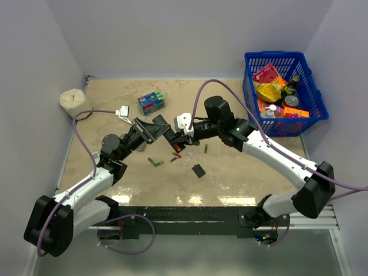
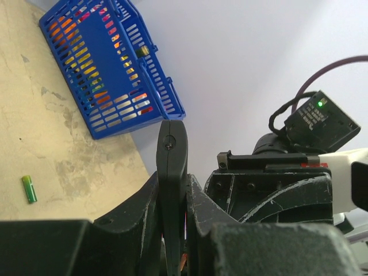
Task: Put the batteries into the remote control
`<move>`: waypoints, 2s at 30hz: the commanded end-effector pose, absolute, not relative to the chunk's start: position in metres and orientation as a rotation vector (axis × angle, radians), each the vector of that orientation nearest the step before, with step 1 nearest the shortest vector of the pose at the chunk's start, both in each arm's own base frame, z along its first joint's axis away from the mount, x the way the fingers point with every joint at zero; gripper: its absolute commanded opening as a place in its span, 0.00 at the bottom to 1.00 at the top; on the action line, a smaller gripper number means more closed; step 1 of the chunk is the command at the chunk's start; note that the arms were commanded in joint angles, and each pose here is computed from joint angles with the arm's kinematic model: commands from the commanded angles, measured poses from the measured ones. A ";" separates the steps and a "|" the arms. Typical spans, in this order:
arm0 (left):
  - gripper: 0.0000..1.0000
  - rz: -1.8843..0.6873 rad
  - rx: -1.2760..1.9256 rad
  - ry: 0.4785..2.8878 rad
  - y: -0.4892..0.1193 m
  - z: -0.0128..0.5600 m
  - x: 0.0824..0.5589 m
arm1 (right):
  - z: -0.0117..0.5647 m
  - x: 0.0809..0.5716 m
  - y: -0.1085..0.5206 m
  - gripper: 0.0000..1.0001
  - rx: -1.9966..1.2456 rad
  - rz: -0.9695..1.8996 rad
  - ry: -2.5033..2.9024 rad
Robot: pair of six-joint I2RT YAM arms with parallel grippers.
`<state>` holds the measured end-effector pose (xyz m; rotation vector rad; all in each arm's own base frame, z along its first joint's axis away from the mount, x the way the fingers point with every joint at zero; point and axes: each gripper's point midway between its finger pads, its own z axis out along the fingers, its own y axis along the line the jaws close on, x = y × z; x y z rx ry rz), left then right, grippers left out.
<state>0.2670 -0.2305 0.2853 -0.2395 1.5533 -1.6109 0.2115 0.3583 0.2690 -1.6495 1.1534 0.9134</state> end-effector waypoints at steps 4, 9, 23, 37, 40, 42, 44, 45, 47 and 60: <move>0.00 -1.693 -0.338 1.231 -0.200 0.354 0.260 | 0.237 0.208 0.344 0.13 -1.603 0.931 1.307; 0.00 -1.707 -0.283 1.191 -0.202 0.365 0.257 | 0.220 0.207 0.343 0.15 -1.615 0.943 1.354; 0.00 -1.762 -0.202 1.130 -0.207 0.378 0.250 | 0.215 0.184 0.352 0.06 -1.629 1.143 1.295; 0.00 -1.692 -0.107 1.154 -0.213 0.379 0.251 | 0.219 0.188 0.355 0.04 -1.613 1.156 1.327; 0.00 -1.607 -0.080 1.203 -0.215 0.365 0.258 | 0.245 0.185 0.354 0.12 -1.596 1.150 1.282; 0.00 -1.552 -0.092 1.247 -0.215 0.354 0.266 | 0.261 0.181 0.353 0.21 -1.591 1.153 1.245; 0.00 -1.469 -0.066 1.278 -0.213 0.342 0.272 | 0.269 0.177 0.349 0.30 -1.585 1.162 1.248; 0.00 -1.420 -0.073 1.291 -0.209 0.336 0.278 | 0.272 0.175 0.348 0.32 -1.584 1.163 1.247; 0.00 -1.369 -0.073 1.311 -0.205 0.326 0.282 | 0.275 0.174 0.344 0.42 -1.560 1.165 1.289; 0.00 -1.310 0.116 1.277 -0.201 0.322 0.259 | 0.318 0.234 0.322 0.89 -1.013 1.046 1.570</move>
